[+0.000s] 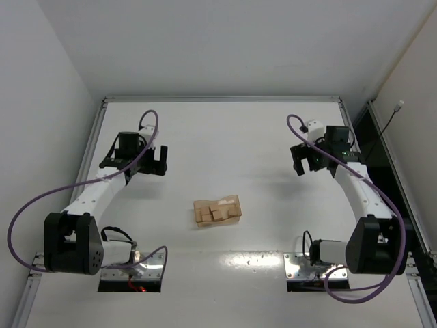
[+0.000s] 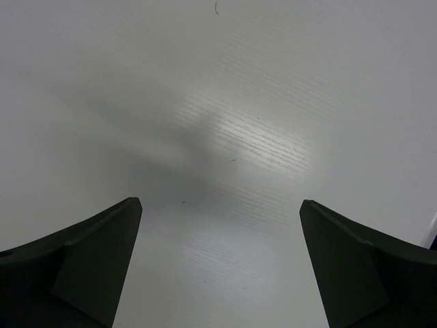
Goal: Build the wood block tower
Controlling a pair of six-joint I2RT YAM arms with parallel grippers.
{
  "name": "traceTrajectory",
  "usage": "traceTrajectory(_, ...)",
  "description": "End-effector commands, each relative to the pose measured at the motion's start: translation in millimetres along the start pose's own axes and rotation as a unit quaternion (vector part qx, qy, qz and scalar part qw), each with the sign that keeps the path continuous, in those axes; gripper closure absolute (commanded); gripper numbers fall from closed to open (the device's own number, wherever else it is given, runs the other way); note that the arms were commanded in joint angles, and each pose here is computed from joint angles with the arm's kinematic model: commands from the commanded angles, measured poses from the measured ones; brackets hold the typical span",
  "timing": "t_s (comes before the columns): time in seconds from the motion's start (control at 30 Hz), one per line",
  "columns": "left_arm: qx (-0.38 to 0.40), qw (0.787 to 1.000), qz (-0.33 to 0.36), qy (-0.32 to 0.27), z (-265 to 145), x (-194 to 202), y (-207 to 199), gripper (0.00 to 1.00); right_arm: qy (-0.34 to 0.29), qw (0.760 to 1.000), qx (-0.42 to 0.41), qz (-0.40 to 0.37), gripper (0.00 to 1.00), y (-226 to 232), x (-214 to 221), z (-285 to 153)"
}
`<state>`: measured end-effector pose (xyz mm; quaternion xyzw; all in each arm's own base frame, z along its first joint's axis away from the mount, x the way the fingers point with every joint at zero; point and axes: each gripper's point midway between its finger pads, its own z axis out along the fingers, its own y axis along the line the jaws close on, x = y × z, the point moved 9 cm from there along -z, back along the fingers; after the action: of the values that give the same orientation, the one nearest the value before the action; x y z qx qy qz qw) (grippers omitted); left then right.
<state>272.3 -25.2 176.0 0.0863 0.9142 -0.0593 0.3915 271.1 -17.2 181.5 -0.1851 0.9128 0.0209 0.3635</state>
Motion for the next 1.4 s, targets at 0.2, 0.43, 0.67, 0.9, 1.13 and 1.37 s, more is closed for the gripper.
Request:
traceTrajectory(0.2, 0.122, 0.992, 0.006, -0.042, -17.0, -48.6, -34.9, 0.0, -0.018, 0.999, -0.001, -0.028, 0.01, 3.5, -0.4, -12.1)
traceTrajectory(0.43, 0.255, 0.953, 0.164, -0.024, -39.4, -56.2, -97.2, 0.0, -0.009, 1.0, 0.007, -0.027, 0.01, 2.3, 1.8, -12.8)
traceTrajectory(0.67, 0.294, 0.954, 0.06, 0.007, -51.7, -59.1, -122.6, 0.0, -0.003, 0.998, 0.016, -0.057, 0.01, -2.9, -4.6, -20.1)
traceTrajectory(0.9, 0.339, 0.939, -0.023, -0.045, -60.4, -83.1, -72.0, 0.0, 0.001, 0.997, 0.008, -0.071, 0.01, -6.5, -13.1, -20.7)
traceTrajectory(1.13, 0.344, 0.918, -0.189, -0.051, -60.1, -38.3, -43.8, 0.0, 0.003, 0.998, -0.008, -0.069, 0.01, -6.6, -19.5, -19.6)
traceTrajectory(1.37, 0.235, 0.967, -0.077, -0.061, -64.1, -55.8, -40.0, 0.0, 0.003, 0.997, -0.008, -0.075, 0.01, -7.1, -19.6, -19.6)
